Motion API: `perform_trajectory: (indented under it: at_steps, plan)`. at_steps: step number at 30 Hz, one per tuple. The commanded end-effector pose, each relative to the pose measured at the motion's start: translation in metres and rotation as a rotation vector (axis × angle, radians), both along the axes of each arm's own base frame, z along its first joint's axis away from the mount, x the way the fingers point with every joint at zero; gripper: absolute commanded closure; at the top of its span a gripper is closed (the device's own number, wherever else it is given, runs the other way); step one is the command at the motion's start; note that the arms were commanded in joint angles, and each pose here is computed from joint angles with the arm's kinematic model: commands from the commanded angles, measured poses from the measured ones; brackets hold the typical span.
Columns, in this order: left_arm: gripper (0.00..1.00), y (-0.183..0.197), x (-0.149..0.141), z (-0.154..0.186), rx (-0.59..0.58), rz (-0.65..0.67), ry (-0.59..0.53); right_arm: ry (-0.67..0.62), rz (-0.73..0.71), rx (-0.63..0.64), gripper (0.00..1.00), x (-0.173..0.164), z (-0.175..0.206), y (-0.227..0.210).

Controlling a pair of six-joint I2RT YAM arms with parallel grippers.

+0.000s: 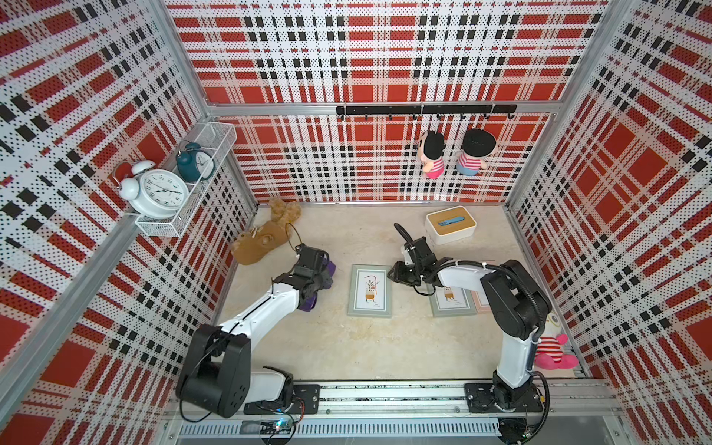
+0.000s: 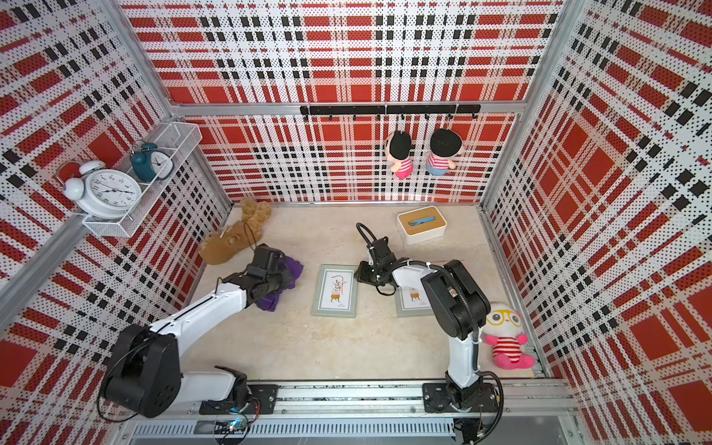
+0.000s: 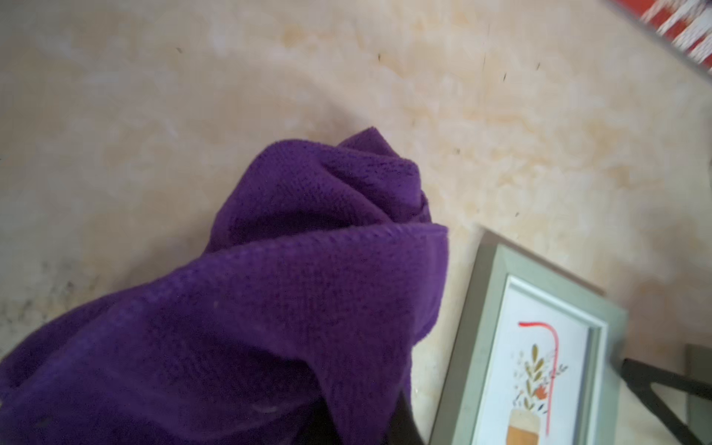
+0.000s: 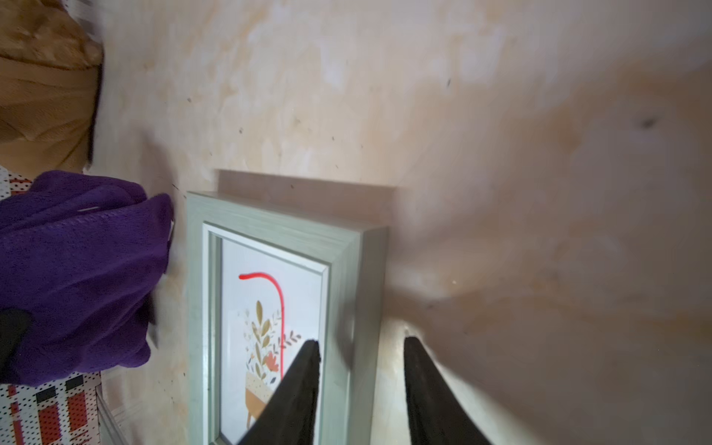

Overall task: Wipe the picture frame with a cloth
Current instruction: Wipe the dirt from the picture frame.

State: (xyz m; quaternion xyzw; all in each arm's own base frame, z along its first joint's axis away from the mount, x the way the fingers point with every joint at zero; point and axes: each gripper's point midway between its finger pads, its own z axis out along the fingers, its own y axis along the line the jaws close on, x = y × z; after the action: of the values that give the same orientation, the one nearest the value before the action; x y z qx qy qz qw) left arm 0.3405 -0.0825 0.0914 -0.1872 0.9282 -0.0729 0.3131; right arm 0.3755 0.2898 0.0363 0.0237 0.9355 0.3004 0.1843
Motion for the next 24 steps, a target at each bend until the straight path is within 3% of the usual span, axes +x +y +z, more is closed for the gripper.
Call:
perform_trajectory:
  at_steps: [1, 11, 19, 24]
  plan:
    - [1.0, -0.018, 0.007, -0.001, 0.054, -0.053, 0.002, 0.007, 0.022, 0.018, 0.65, -0.003, -0.008, 0.008]
    - [1.0, -0.099, 0.019, -0.032, -0.101, -0.24, 0.035, -0.012, 0.072, -0.018, 0.76, 0.011, -0.019, 0.017]
    - [1.0, -0.109, 0.046, -0.05, -0.061, -0.226, 0.057, -0.018, 0.087, -0.072, 0.77, 0.019, -0.026, 0.015]
    - [1.0, -0.107, 0.062, -0.035, -0.011, -0.217, 0.025, -0.007, 0.064, -0.145, 0.81, 0.021, -0.037, 0.004]
